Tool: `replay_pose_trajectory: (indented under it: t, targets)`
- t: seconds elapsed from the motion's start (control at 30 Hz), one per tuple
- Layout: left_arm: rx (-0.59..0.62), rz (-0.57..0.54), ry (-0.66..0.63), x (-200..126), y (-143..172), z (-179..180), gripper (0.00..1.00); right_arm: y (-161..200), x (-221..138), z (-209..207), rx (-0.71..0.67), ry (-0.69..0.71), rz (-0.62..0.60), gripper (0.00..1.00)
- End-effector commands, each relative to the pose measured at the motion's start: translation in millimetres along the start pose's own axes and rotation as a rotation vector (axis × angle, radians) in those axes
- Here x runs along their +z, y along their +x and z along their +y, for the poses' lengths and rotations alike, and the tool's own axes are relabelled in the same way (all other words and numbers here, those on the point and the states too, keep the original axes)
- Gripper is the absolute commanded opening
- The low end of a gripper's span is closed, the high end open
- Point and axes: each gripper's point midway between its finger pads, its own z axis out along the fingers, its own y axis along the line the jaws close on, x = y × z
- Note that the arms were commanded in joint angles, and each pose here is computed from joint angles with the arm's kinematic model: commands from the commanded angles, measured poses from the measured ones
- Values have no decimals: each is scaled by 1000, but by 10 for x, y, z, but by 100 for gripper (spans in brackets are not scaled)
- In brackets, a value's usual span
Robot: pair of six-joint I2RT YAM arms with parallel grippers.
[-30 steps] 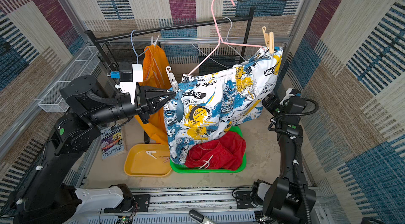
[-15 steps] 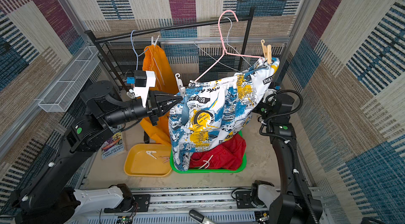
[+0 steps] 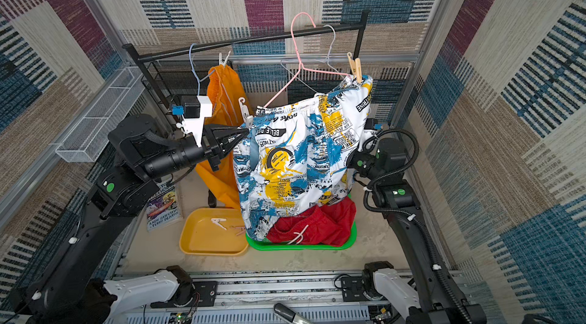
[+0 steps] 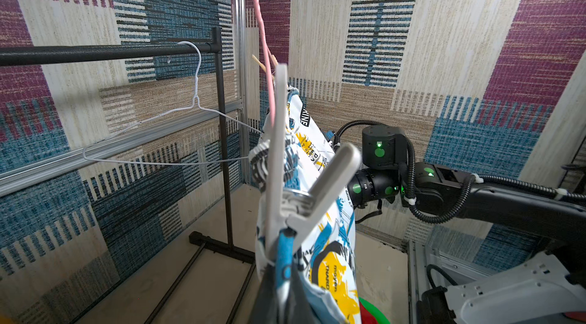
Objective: Remove the clothespins securing shorts to the hanger
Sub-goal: Pick up the hanger from the clothesline.
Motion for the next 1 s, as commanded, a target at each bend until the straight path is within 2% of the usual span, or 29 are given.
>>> replay_pose_trajectory:
  t: [0.0, 0.3, 0.67, 0.7, 0.97]
  targets:
    - [42, -101, 19, -43, -244, -25, 0, 30, 67, 117, 18, -19, -7, 62]
    - [9, -118, 34, -57, 20, -35, 0, 435, 257, 296, 27, -33, 71, 62]
    - [-63, -106, 104, -146, 635, -185, 0, 1101, 169, -112, 67, 58, 154, 62]
    - [-66, -94, 143, -170, 690, -262, 0, 1168, 149, -147, 72, 67, 162, 62]
    - [-120, -51, 197, -248, 996, -390, 0, 1381, -30, -402, 71, 183, 179, 62]
